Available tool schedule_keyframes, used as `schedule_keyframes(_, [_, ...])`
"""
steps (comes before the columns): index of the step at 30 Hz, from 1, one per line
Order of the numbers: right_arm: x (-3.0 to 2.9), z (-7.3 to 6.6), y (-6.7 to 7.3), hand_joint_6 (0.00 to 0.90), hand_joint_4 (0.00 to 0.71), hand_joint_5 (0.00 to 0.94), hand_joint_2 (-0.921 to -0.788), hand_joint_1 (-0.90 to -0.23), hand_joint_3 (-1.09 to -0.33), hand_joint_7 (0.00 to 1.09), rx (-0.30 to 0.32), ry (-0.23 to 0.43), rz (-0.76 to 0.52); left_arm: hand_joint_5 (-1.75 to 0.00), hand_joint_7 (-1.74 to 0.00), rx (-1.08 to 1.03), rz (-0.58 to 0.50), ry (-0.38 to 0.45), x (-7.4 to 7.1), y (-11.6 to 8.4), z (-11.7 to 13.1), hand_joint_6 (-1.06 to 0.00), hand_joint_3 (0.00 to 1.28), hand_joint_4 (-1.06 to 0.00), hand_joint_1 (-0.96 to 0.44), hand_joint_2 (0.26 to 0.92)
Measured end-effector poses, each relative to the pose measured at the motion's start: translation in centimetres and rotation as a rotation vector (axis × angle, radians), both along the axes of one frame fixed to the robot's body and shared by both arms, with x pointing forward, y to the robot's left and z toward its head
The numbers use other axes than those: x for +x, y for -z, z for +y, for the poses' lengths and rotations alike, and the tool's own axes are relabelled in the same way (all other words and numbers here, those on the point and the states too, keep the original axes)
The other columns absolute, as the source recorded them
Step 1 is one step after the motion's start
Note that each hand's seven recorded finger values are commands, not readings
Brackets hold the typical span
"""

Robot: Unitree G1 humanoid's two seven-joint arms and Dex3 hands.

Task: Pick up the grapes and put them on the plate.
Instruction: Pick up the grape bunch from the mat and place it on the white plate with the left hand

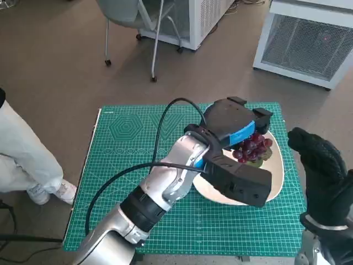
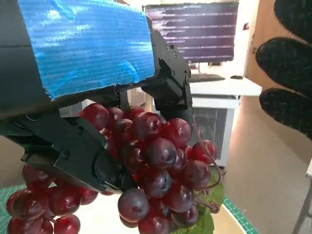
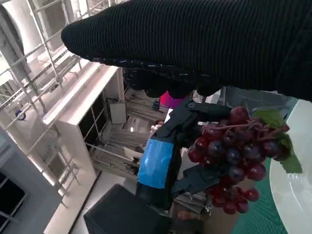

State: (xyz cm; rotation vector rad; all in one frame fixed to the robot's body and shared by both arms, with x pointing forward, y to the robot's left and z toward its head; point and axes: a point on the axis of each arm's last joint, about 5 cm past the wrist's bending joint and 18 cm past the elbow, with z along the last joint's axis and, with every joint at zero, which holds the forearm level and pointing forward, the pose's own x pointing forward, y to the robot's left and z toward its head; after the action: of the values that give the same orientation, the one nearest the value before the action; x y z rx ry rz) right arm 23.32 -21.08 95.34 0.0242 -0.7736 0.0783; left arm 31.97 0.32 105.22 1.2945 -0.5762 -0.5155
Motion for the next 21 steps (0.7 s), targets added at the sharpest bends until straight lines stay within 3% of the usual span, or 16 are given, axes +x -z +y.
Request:
schedule_keyframes(1, [0.0,0.0,0.0,0.213,0.568,0.003,-0.921,-0.464,-0.537,0.65,-0.001,0.001,0.0,-1.3,-1.18,-0.008,0.016,0.005,0.0,0.0,0.0,-0.54,0.14,-0.59,0.02,0.921])
schedule_keyframes(3, [0.0,0.0,0.0,0.214,0.568,0.003,-0.921,-0.465,-0.537,0.64,-0.004,0.003,0.001,-1.27,-0.95,-0.024,0.058,0.018,0.2,0.1,0.1,-0.45,0.16,-0.54,0.1,0.916])
schedule_keyframes(4, [0.0,0.0,0.0,0.214,0.568,0.003,-0.921,-0.465,-0.537,0.64,-0.005,0.004,0.001,-1.15,-0.76,-0.031,0.085,0.026,0.2,0.1,0.2,-0.4,0.17,-0.48,0.12,0.904])
schedule_keyframes(6, [0.0,0.1,0.0,0.214,0.568,0.002,-0.921,-0.467,-0.536,0.64,-0.006,0.003,0.001,-0.69,-0.41,-0.037,0.147,0.041,0.3,0.2,0.3,-0.32,0.15,-0.32,0.08,0.873])
schedule_keyframes(7, [0.0,0.1,0.0,0.215,0.568,0.002,-0.921,-0.467,-0.536,0.64,-0.006,0.003,0.001,-0.45,-0.27,-0.035,0.179,0.048,0.4,0.3,0.3,-0.29,0.13,-0.25,0.04,0.86])
schedule_keyframes(9, [0.01,0.1,0.0,0.216,0.568,0.002,-0.921,-0.469,-0.536,0.64,-0.005,0.003,0.001,-0.2,-0.12,-0.022,0.235,0.054,0.5,0.5,0.4,-0.25,0.1,-0.14,-0.03,0.846])
schedule_keyframes(13, [0.01,0.1,0.0,0.22,0.568,0.002,-0.921,-0.471,-0.536,0.64,-0.003,0.001,0.002,-0.04,-0.03,0.008,0.292,0.046,0.8,0.9,0.6,-0.18,0.06,-0.04,-0.19,0.839])
schedule_keyframes(21, [0.04,0.3,0.1,0.221,0.568,0.002,-0.921,-0.473,-0.536,0.64,0.002,-0.005,0.005,0.0,0.0,0.006,0.252,0.043,1.0,1.5,1.0,-0.16,0.04,0.0,-0.37,0.862])
